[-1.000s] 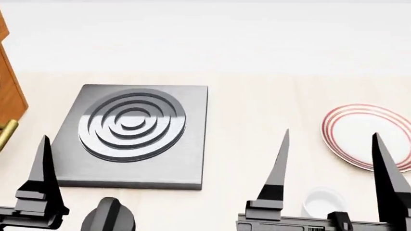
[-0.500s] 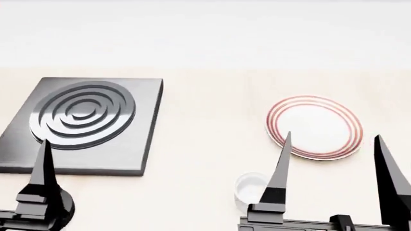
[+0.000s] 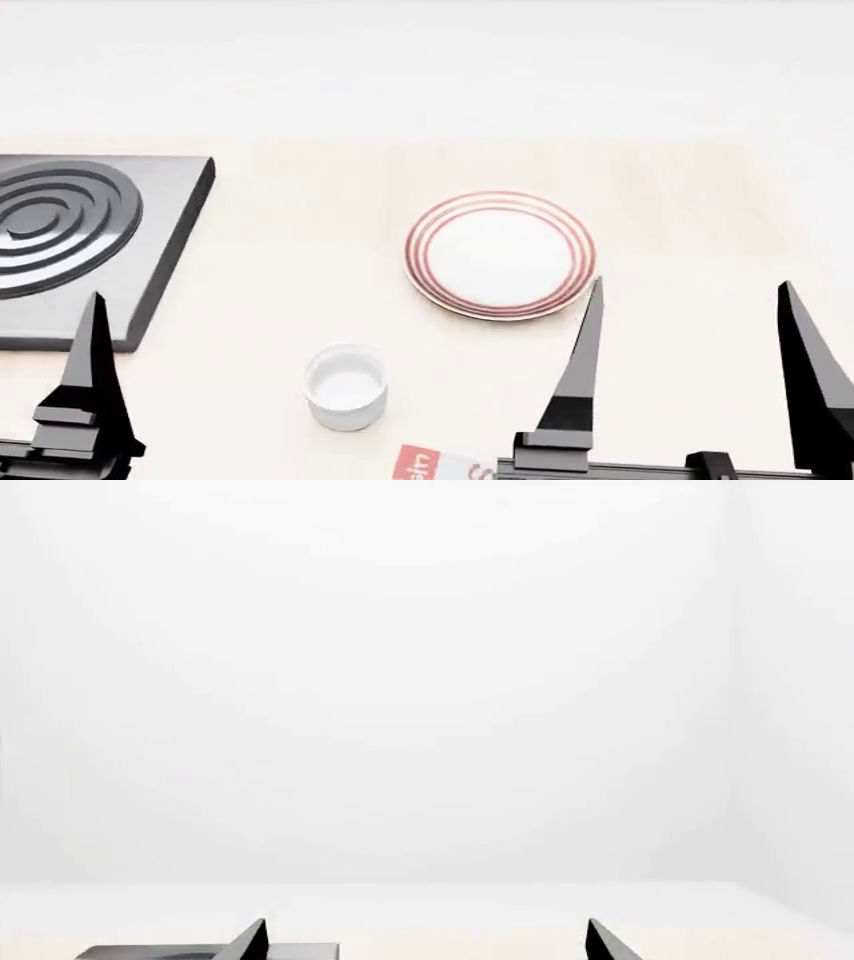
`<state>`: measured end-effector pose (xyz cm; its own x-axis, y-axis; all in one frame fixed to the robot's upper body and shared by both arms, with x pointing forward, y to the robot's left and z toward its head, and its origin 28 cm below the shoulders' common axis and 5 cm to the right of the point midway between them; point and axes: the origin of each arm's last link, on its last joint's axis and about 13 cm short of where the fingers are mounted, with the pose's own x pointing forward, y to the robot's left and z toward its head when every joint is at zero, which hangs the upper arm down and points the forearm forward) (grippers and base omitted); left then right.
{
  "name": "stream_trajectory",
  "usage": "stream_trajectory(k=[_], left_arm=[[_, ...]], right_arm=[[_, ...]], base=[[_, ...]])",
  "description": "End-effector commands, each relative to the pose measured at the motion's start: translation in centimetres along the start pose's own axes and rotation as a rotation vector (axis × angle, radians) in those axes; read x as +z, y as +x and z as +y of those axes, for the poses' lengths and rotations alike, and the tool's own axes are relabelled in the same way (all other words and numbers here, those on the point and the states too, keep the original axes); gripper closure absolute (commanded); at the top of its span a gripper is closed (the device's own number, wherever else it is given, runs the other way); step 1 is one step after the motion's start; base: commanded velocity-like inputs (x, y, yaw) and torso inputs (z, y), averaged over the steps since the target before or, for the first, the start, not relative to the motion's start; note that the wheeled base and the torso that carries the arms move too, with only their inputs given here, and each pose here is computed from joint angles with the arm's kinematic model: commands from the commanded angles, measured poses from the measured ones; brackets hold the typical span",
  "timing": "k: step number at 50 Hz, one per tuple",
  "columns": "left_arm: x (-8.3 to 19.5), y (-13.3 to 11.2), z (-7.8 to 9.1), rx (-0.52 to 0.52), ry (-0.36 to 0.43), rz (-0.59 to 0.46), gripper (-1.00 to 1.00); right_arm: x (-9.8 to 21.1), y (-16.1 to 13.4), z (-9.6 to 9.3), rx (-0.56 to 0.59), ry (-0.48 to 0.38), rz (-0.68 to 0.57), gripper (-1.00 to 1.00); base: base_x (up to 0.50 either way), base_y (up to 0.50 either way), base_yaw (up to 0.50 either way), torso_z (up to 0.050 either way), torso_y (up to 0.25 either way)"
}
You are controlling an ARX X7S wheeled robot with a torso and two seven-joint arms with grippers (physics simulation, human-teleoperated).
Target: Pick the akita bowl on the cookies box and place it on the plate.
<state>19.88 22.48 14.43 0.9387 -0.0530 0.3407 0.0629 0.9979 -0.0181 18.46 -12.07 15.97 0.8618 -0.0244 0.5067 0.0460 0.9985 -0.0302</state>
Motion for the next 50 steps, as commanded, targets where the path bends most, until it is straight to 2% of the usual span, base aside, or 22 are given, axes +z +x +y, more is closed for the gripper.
stream_trajectory(k=[1, 10, 12, 15, 16, 50], left_arm=[[0.03, -0.05, 0.01, 0.001, -0.002, -0.001, -1.00], [0.08, -0.07, 0.01, -0.001, -0.003, 0.000, -1.00], [0.16, -0.09, -0.01, -0.002, -0.004, -0.002, -1.00], [0.14, -0.07, -0.01, -0.001, -0.003, -0.001, -1.00], [0.33, -0.23, 0.32, -0.050, -0.123, -0.016, -1.00], [0.23, -0.26, 0.42, -0.070, -0.138, 0.011, -1.00]], right_arm=[[0.12, -0.09, -0.01, 0.006, 0.003, -0.006, -1.00], [0.16, -0.16, -0.01, 0.012, 0.007, -0.009, -1.00], [0.11, -0.14, -0.05, 0.005, 0.040, 0.003, -1.00], [0.11, -0.16, -0.15, -0.002, 0.041, 0.002, -1.00], [0.03, -0.44, -0.11, -0.005, 0.015, -0.034, -1.00], [0.14, -0.48, -0.21, 0.013, 0.011, -0.028, -1.00]], base=[[0.00, -0.50, 0.00, 0.000, 0.000], [0.00, -0.50, 0.00, 0.000, 0.000], [0.00, -0.10, 0.00, 0.000, 0.000], [0.00, 0.00, 0.00, 0.000, 0.000], [0.00, 0.00, 0.00, 0.050, 0.000], [0.00, 0.00, 0.00, 0.050, 0.000]])
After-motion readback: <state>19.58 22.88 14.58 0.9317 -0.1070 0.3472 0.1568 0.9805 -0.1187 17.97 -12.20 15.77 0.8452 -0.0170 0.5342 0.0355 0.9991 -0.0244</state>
